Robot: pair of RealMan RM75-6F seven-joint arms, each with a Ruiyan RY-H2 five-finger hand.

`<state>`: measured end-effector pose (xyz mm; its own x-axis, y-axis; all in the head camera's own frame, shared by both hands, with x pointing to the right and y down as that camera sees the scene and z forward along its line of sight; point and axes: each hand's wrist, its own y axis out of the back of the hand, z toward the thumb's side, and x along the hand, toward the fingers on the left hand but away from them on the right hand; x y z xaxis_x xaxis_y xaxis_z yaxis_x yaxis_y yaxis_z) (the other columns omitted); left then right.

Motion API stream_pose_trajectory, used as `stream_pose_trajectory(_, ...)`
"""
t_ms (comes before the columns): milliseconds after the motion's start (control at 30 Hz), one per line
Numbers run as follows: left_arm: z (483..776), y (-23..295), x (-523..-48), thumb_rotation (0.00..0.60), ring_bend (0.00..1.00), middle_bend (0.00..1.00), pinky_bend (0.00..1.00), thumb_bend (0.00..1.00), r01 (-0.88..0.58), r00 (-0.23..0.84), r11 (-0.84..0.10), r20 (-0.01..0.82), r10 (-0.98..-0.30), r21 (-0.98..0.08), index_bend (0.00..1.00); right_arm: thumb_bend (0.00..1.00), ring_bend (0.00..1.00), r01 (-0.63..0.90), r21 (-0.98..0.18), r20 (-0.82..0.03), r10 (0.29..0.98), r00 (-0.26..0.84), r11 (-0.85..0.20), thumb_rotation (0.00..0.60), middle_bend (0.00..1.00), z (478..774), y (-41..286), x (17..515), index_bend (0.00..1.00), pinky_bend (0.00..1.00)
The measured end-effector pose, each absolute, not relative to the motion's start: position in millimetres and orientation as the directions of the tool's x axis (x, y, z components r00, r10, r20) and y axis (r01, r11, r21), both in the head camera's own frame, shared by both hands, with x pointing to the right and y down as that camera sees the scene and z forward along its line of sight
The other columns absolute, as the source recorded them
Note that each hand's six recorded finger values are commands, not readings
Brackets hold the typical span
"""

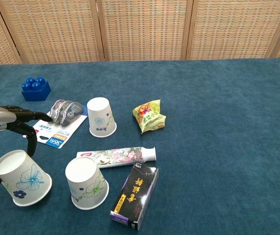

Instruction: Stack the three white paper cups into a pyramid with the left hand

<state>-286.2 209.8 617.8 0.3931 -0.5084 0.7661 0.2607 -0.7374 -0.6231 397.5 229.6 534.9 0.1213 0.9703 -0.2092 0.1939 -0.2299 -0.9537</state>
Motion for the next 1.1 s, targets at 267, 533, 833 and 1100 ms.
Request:
stream_pose_trajectory(267,629.0,212.8,-276.9,0.6,0.0,0.0,0.0,0.24,0.247,0.387,-0.741,0.764,-0.516,-0.625,0.4,0.1,0.0,0.192,-0.954,-0.209,0.97,0.122,-0.229,0.6,0.0,534.7,229.6,397.4,0.0,0.0)
stream_pose_trajectory(533,631.6,212.5,-263.4,0.6,0.0,0.0,0.0,0.24,0.216,0.394,-0.741,0.752,-0.529,-0.635,0.4,0.1,0.0,0.188,-0.955,-0.208,0.97,0.126,-0.229,0.6,0.0,534.5,230.3,396.0,0.0,0.0)
stream_pose_trajectory(833,630.6,214.9,-252.1,0.6,0.0,0.0,0.0,0.24,0.211,0.41,-0.743,0.747,-0.523,-0.636,0.4,0.1,0.0,0.189,-0.955,-0.206,0.971,0.124,-0.227,0.6,0.0,533.9,230.1,396.6,0.0,0.0)
stream_pose_trajectory(1100,630.0,214.3,-252.2,0.6,0.0,0.0,0.0,0.24,0.217,0.402,-0.744,0.752,-0.522,-0.632,0.21,0.1,0.0,0.19,-0.956,-0.203,0.971,0.124,-0.224,0.6,0.0,532.9,230.0,396.7,0.0,0.0)
